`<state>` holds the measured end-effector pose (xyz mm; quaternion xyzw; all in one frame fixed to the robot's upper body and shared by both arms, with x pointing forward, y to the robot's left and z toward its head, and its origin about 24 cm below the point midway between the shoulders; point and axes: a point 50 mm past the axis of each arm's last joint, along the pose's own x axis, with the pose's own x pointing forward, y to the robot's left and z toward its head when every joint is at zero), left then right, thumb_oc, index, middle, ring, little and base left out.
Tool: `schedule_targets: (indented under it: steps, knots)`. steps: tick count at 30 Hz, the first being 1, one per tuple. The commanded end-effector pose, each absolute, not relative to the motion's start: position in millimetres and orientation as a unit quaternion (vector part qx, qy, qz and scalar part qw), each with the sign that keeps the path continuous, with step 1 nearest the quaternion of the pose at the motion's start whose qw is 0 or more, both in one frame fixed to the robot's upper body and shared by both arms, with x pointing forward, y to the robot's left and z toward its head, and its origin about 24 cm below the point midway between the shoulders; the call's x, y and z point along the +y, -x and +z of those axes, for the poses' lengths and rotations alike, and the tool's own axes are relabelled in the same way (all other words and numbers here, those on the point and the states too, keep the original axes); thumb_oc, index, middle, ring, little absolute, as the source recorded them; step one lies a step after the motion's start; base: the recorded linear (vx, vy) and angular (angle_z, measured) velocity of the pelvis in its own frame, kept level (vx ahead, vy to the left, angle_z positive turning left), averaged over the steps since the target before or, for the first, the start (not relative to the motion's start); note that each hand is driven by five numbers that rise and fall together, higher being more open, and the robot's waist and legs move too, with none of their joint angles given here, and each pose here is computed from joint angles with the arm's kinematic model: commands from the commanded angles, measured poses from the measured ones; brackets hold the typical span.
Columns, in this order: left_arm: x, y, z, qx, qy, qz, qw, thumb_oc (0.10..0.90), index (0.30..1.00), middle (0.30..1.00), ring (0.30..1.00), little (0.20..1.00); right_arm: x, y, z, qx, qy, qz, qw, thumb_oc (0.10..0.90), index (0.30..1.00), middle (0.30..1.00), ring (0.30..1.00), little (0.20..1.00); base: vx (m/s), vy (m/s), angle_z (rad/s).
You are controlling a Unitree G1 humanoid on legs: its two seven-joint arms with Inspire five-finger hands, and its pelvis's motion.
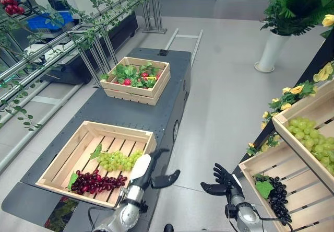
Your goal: Pick up the fruits from the basket on one side to the basket on the other side
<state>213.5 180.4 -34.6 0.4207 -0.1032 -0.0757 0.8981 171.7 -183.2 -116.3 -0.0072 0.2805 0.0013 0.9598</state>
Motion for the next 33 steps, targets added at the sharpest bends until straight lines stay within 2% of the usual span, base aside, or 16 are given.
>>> schedule_targets:
  steps: [1,7,11,13,20,23,29,33]
  knots:
    - [203.1,-259.5,30.4,-0.243,-0.426,0.009,0.872,0.800,0.900,0.900,0.900,0.900,-180.3,-200.5,-90.6,0.195,0.003,0.022,0.981,0.800,0.900,0.900,0.900,0.900,0.02,0.030,0.17]
    - [234.9,-265.8,53.7,-0.262,-0.441,0.073,0.856,0.800,0.900,0.900,0.900,0.900,-189.3,-190.2,-97.6,0.214,0.015,0.013,0.977,0.800,0.900,0.900,0.900,0.900,0.04,0.020,0.19]
    - [265.1,-260.7,57.7,-0.248,-0.499,0.109,0.824,0.800,0.900,0.900,0.900,0.900,-198.5,-178.7,-104.9,0.235,0.020,0.000,0.972,0.800,0.900,0.900,0.900,0.900,0.08,0.033,0.17]
    - [285.6,-255.4,58.9,-0.228,-0.541,0.123,0.800,0.800,0.900,0.900,0.900,0.900,-203.7,-174.3,-106.0,0.241,0.019,0.001,0.970,0.800,0.900,0.900,0.900,0.900,0.05,0.064,0.11]
    - [326.2,-243.5,57.6,-0.158,-0.597,0.166,0.769,0.800,0.900,0.900,0.900,0.900,-209.4,-171.9,-103.4,0.239,0.023,0.024,0.970,0.800,0.900,0.900,0.900,0.900,0.05,0.079,0.00]
    - [332.9,-242.6,56.8,-0.144,-0.609,0.177,0.760,0.800,0.900,0.900,0.900,0.900,-207.6,-177.7,-98.8,0.228,0.016,0.033,0.973,0.800,0.900,0.900,0.900,0.900,-0.01,0.052,0.00]
    - [354.7,-258.3,73.1,-0.122,-0.637,0.210,0.731,0.800,0.900,0.900,0.900,0.900,-205.8,-216.5,-74.2,0.167,0.013,0.067,0.984,0.800,0.900,0.900,0.900,0.900,-0.12,0.049,0.03]
    - [356.1,-274.3,89.9,-0.134,-0.668,0.203,0.703,0.800,0.900,0.900,0.900,0.900,-210.7,-237.7,-56.1,0.122,0.015,0.049,0.991,0.800,0.900,0.900,0.900,0.900,-0.14,0.046,0.10]
